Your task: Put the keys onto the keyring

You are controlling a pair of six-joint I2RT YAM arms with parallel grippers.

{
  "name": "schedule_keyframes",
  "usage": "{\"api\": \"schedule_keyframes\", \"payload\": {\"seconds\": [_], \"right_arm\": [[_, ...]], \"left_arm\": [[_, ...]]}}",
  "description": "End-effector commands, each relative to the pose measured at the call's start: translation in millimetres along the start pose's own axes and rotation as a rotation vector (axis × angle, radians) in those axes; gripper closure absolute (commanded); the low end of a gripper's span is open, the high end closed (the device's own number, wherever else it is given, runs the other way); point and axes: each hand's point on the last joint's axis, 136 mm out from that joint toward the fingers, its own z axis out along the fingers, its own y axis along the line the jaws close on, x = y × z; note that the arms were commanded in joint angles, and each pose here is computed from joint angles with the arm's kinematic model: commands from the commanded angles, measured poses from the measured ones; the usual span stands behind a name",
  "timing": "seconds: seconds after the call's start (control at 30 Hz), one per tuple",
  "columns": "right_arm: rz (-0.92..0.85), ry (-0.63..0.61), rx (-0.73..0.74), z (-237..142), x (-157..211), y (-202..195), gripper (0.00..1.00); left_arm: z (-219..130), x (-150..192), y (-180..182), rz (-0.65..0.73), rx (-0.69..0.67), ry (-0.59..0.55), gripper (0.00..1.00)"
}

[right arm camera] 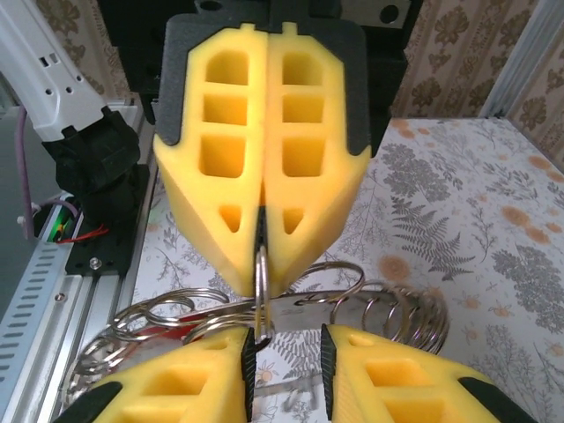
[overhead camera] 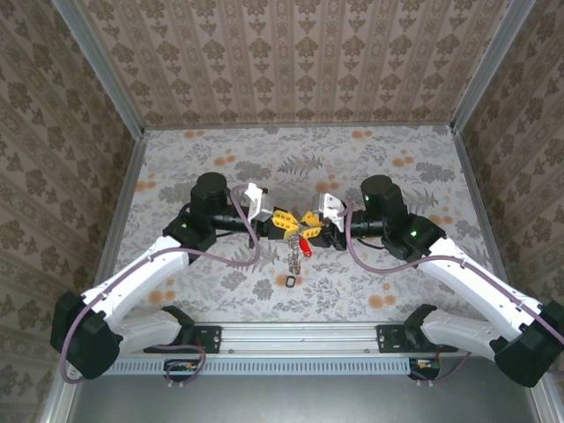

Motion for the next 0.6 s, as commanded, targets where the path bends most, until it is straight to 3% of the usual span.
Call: {"api": "schedule_keyframes", "payload": {"seconds": [0.0, 0.17, 0.57], "right_arm": [[-0.062, -0.040, -0.017, -10.9, -19.9, 8.5, 0.71], [-0.067, -0.023, -0.014, -11.8, -16.8, 8.6, 0.79], [-0.042, -0.003, -0.033, -1.1, -12.2, 4.0, 0.89]], "left_arm": [[1.5, -10.5, -0.2, 0.028, 0.012, -0.020, 1.00], [2.3, -10.6, -0.3, 0.025, 0.023, -0.019, 1.00], [3.9, -12.5, -0.3, 0.021, 0.030, -0.025, 1.00]]}}
